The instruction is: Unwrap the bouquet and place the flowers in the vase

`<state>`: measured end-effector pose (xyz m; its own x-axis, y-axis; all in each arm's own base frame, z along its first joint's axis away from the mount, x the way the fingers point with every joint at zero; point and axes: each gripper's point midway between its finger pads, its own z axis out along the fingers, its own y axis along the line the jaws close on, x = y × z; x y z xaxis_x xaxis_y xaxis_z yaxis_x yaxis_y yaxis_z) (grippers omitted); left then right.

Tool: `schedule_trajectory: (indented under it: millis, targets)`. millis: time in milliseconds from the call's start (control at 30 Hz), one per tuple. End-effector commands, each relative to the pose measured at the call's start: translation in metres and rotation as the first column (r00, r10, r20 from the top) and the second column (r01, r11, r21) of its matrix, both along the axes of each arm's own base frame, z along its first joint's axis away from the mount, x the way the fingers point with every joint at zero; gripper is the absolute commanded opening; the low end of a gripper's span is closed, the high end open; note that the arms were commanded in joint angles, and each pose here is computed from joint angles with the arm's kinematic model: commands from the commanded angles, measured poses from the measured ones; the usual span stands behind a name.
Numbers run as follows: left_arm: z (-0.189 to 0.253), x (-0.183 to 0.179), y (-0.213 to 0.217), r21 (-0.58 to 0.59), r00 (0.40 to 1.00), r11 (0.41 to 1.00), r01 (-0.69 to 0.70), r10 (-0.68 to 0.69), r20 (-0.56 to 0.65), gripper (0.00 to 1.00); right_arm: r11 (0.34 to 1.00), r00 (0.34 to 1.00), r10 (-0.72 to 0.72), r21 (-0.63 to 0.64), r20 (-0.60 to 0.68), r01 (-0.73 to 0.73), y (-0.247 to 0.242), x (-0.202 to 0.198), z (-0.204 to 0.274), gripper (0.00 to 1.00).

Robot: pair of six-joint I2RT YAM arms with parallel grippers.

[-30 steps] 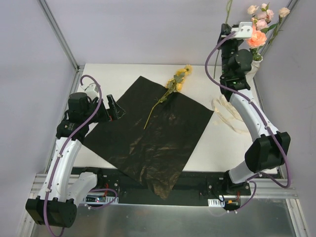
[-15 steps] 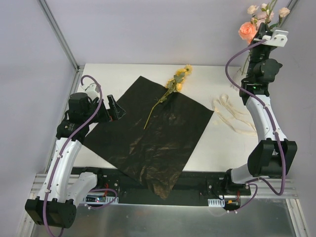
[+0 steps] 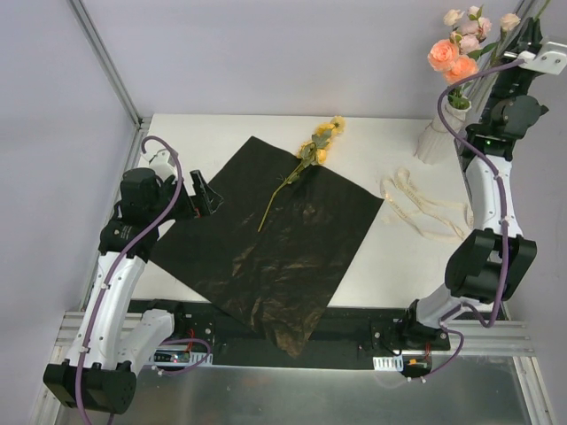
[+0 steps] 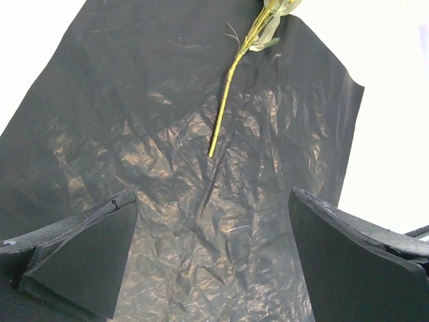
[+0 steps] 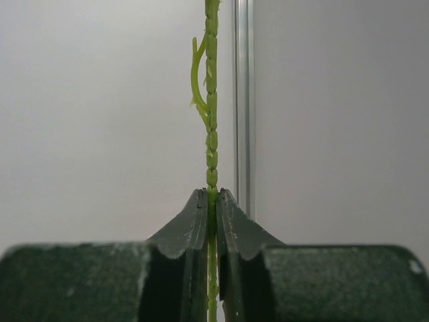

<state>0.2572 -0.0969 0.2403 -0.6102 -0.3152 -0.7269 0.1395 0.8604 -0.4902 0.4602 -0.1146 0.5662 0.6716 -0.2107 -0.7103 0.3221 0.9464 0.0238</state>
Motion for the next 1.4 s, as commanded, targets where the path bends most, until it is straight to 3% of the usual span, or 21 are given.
schedule_trajectory:
  millis: [0,567,1000,1367]
  targets:
    - [0.004,0.007,0.001,0.021,0.999,1.000,0.005,-0.006,0.034,0.99,0.997,0.988,0.045,-0.069,0.145,-0.035,-0.002,-0.011,0.044,0.00]
    - [0.001,0.012,0.017,0.090,0.997,0.994,-0.061,0.058,0.042,0.99,0.980,0.970,0.185,-0.108,0.158,-0.169,-0.017,0.063,0.012,0.00]
    - [-0.002,0.017,0.023,0.112,0.996,0.990,-0.088,0.085,0.037,0.99,0.978,0.969,0.199,-0.093,0.148,-0.186,-0.027,0.092,-0.016,0.00]
    - [0.002,0.016,0.023,0.101,0.996,0.991,-0.086,0.082,0.045,0.99,0.975,0.975,0.213,-0.068,0.059,-0.209,-0.020,0.106,-0.058,0.00]
